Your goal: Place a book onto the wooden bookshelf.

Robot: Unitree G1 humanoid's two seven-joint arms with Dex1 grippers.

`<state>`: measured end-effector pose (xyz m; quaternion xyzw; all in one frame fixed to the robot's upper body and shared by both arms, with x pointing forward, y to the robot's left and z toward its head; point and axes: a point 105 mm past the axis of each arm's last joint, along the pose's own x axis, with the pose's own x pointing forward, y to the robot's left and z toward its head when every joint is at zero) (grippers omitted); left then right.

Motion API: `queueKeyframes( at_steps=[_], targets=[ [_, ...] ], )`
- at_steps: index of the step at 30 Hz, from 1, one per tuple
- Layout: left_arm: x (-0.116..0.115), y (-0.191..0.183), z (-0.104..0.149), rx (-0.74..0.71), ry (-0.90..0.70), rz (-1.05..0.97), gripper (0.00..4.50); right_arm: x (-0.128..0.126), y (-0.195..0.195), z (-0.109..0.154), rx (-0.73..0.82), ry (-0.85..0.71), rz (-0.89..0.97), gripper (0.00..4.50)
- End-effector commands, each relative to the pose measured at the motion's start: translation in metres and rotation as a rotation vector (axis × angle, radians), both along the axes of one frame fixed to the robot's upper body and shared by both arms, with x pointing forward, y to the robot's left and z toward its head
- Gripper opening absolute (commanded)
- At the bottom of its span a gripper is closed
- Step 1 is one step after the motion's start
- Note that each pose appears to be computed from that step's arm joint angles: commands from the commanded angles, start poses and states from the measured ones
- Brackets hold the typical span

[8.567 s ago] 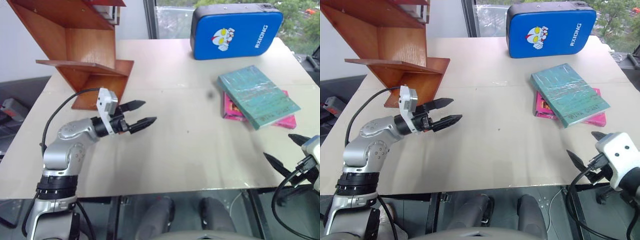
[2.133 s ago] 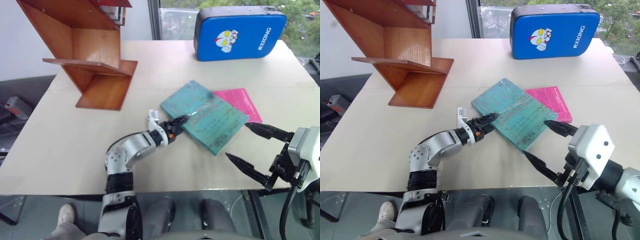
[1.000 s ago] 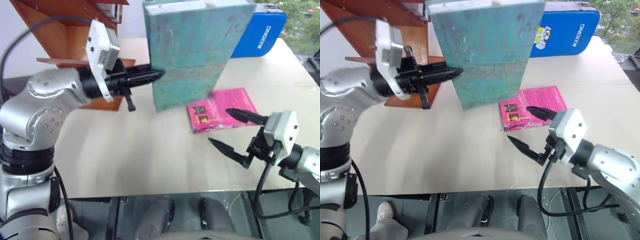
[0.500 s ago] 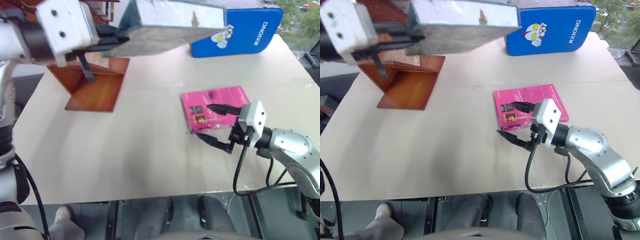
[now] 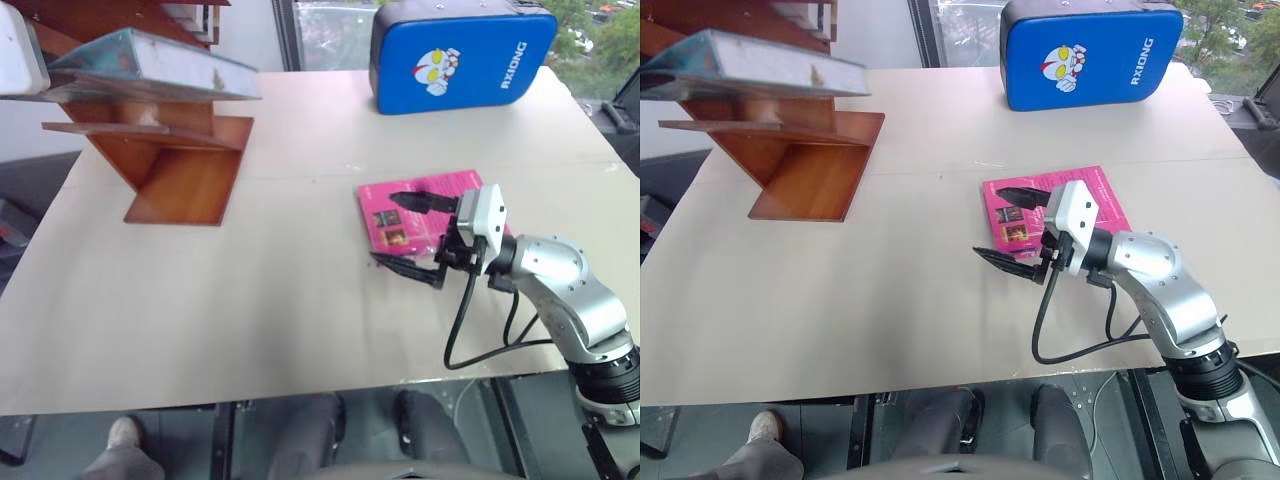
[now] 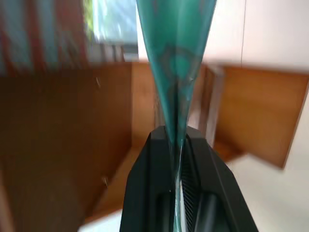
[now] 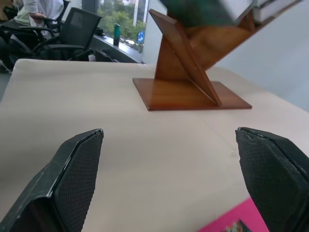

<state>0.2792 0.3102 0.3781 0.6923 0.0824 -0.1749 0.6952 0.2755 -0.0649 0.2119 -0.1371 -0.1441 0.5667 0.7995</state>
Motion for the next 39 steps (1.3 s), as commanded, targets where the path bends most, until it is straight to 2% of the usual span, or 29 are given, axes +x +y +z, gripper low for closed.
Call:
queueKeyframes(
  at_steps=[1, 5, 7, 11, 15, 17, 20, 22, 26, 29, 32, 34, 35, 36, 37, 39],
  targets=[
    [0.018, 0.021, -0.015, 0.002, -0.034, 0.049, 0.03, -0.007, 0.001, 0.032, 0.041, -0.109, -0.019, 4.50],
    [0.035, 0.026, -0.033, -0.030, 0.000, 0.025, 0.03, -0.007, 0.000, 0.050, 0.070, -0.159, -0.068, 4.50],
    [0.039, 0.025, -0.035, -0.044, 0.009, 0.014, 0.80, -0.006, 0.000, 0.061, 0.090, -0.186, -0.099, 4.50],
    [0.042, 0.023, -0.034, -0.062, 0.005, -0.006, 2.01, -0.010, 0.005, 0.078, 0.149, -0.208, -0.098, 4.50],
    [0.030, 0.019, -0.032, -0.129, 0.030, -0.062, 3.77, -0.012, 0.006, 0.083, 0.169, -0.214, -0.087, 4.50],
    [0.021, 0.015, -0.029, -0.164, 0.025, -0.099, 3.77, -0.012, 0.005, 0.086, 0.180, -0.213, -0.079, 4.50],
    [0.004, 0.005, -0.027, -0.289, 0.019, -0.155, 3.77, -0.011, 0.004, 0.091, 0.203, -0.206, -0.066, 4.50],
    [-0.012, -0.014, -0.027, -0.397, 0.029, -0.248, 3.77, -0.010, 0.002, 0.094, 0.214, -0.202, -0.056, 4.50],
    [-0.047, -0.063, -0.012, -0.786, 0.054, -0.409, 3.77, -0.010, 0.001, 0.097, 0.226, -0.180, -0.032, 4.50],
    [-0.068, -0.112, -0.029, -1.019, 0.278, -0.531, 3.77, -0.009, -0.005, 0.093, 0.198, -0.150, -0.037, 4.50],
    [-0.056, -0.140, -0.056, -1.185, 0.330, -0.563, 3.77, -0.003, -0.014, 0.073, 0.112, -0.107, -0.113, 4.50],
    [-0.025, -0.163, -0.097, -1.339, 0.349, -0.516, 3.77, 0.006, -0.035, 0.038, 0.001, 0.018, -0.237, 4.50],
    [-0.017, -0.176, -0.115, -1.369, 0.370, -0.503, 3.77, 0.009, -0.048, 0.024, -0.024, 0.079, -0.306, 4.50],
    [-0.010, -0.185, -0.129, -1.418, 0.390, -0.491, 4.33, 0.008, -0.058, 0.013, -0.035, 0.123, -0.346, 4.50],
    [-0.005, -0.190, -0.138, -1.456, 0.399, -0.475, 4.42, 0.005, -0.065, 0.006, -0.042, 0.149, -0.364, 4.50],
    [0.001, -0.196, -0.163, -1.428, 0.407, -0.444, 4.42, -0.004, -0.077, -0.010, -0.110, 0.174, -0.412, 4.50]
  ],
)
